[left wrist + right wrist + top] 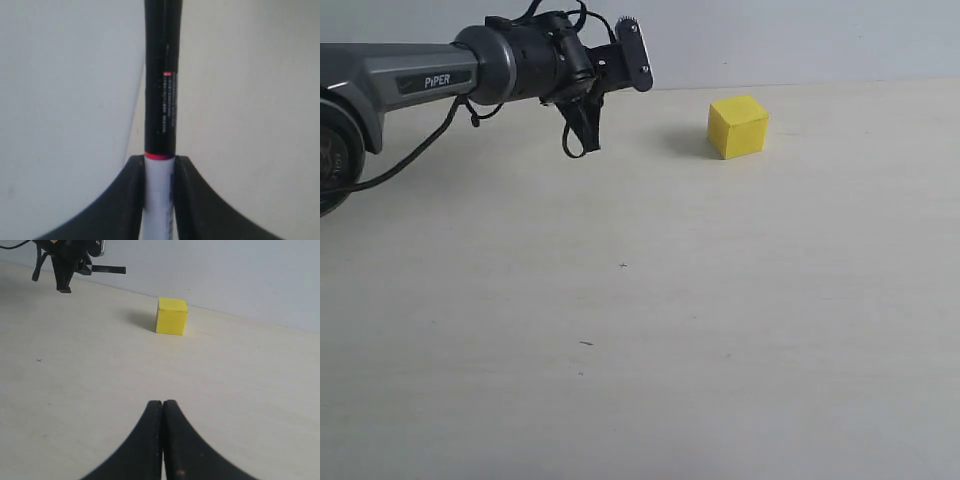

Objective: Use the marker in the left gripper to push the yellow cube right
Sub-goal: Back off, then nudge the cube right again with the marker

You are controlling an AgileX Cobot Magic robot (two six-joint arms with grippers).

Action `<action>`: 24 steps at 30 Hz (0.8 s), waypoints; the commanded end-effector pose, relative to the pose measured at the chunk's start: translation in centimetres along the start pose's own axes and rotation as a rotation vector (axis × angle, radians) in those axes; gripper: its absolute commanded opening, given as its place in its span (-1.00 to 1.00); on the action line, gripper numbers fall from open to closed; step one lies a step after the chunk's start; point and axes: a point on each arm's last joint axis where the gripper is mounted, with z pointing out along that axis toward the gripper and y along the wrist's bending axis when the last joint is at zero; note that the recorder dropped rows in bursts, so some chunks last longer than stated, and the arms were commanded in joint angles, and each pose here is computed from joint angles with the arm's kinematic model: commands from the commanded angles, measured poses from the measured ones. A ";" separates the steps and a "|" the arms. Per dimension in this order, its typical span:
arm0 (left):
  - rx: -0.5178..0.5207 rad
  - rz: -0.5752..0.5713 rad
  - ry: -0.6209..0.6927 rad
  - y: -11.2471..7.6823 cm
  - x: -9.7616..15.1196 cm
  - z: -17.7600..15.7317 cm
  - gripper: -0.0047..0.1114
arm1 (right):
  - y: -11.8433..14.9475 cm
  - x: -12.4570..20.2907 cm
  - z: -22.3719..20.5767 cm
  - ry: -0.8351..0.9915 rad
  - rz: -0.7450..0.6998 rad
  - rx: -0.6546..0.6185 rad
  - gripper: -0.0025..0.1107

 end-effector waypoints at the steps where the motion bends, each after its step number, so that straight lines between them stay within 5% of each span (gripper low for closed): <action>1: -0.025 0.070 -0.122 -1.1 -1.1 1.5 -0.92 | 0.0 0.0 0.0 -0.013 0.000 0.002 -0.96; 10: -0.031 0.146 -0.236 -3.3 -2.6 3.2 -0.92 | 0.0 0.0 0.0 -0.013 0.000 0.002 -0.96; 24: -0.055 0.266 -0.254 -3.4 -2.8 3.2 -0.92 | 0.0 0.0 0.0 -0.013 0.000 0.002 -0.96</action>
